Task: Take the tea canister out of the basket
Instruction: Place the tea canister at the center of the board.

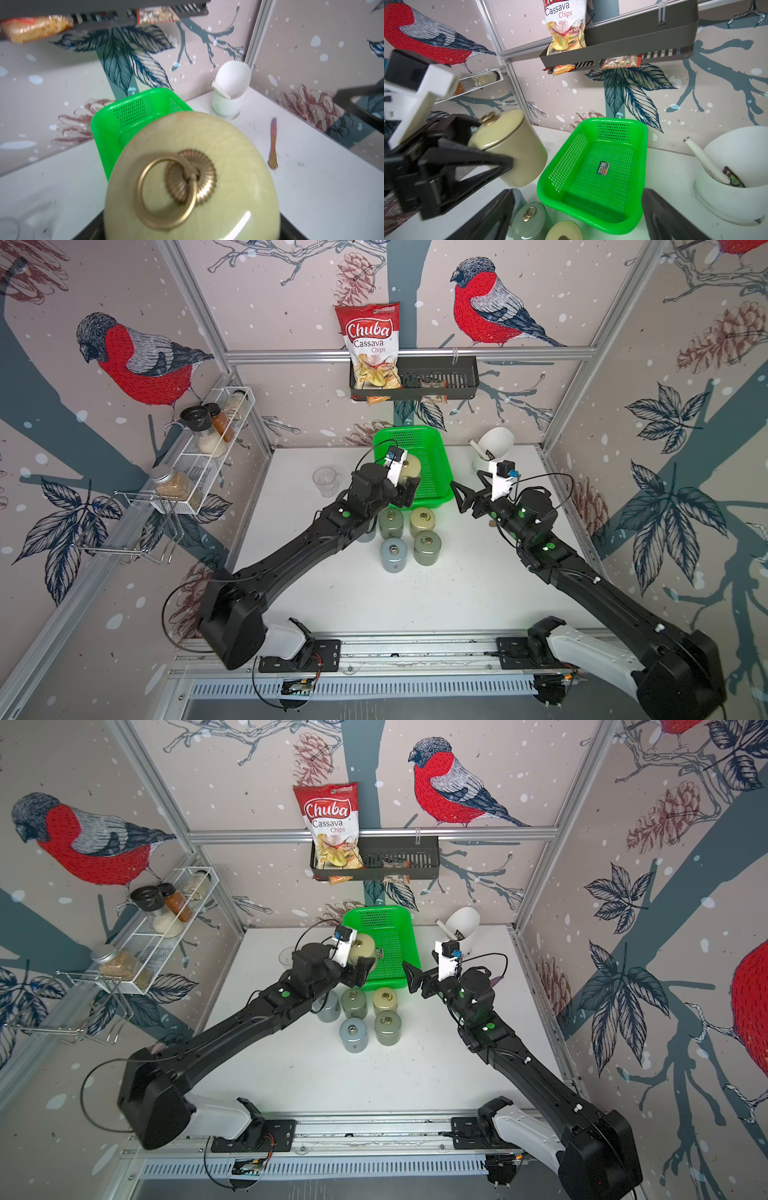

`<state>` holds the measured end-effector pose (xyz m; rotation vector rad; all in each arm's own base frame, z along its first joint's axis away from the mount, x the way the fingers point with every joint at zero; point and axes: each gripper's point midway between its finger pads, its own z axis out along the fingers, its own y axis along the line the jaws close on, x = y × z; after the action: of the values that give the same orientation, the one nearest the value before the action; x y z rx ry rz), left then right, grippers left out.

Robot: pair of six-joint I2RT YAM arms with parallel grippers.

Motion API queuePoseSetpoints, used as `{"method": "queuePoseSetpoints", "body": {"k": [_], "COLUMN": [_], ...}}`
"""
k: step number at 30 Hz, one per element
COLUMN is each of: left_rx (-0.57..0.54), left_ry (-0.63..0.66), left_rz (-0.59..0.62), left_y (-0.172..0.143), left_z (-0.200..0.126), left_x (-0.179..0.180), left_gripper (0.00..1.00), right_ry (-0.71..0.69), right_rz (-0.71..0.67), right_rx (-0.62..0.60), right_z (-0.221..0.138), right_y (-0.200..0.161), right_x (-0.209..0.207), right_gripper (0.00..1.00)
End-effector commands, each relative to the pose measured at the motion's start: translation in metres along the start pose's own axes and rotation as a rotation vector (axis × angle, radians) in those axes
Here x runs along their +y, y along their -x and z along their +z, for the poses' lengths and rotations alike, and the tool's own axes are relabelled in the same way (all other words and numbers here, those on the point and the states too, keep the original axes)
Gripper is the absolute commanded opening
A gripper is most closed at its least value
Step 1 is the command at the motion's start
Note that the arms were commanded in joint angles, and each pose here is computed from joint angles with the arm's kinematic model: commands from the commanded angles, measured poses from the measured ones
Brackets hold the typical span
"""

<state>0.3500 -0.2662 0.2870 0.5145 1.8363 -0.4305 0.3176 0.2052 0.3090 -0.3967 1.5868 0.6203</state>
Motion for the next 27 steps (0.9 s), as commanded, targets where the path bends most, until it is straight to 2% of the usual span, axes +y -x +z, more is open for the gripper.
{"method": "queuePoseSetpoints", "body": {"k": [1, 5, 9, 15, 21, 27], "left_rx": [-0.029, -0.031, -0.016, 0.007, -0.013, 0.012], "left_ry": [0.079, 0.112, 0.157, 0.308, 0.312, 0.349], "left_rz": [-0.082, -0.145, -0.184, -0.269, -0.359, -0.379], "left_y": [-0.017, -0.051, -0.081, -0.126, -0.157, -0.197], "left_z": [-0.032, -0.07, -0.089, -0.103, -0.112, -0.112], "left_x": [0.011, 0.017, 0.026, 0.051, 0.054, 0.06], "left_gripper": [0.35, 0.35, 0.35, 0.36, 0.37, 0.38], "right_ry": [-0.011, -0.003, 0.003, 0.004, -0.004, -0.011], "right_rz": [-0.01, -0.005, -0.004, 0.005, 0.004, -0.001], "right_rx": [0.023, 0.046, 0.06, 0.071, 0.097, 0.107], "right_z": [-0.001, 0.002, 0.006, 0.01, 0.015, 0.017], "right_y": [-0.009, -0.02, -0.026, -0.033, -0.043, -0.048], "right_x": [0.001, 0.006, 0.011, 0.014, 0.013, 0.012], "right_gripper": [1.0, 1.0, 1.0, 1.0, 1.0, 1.0]}}
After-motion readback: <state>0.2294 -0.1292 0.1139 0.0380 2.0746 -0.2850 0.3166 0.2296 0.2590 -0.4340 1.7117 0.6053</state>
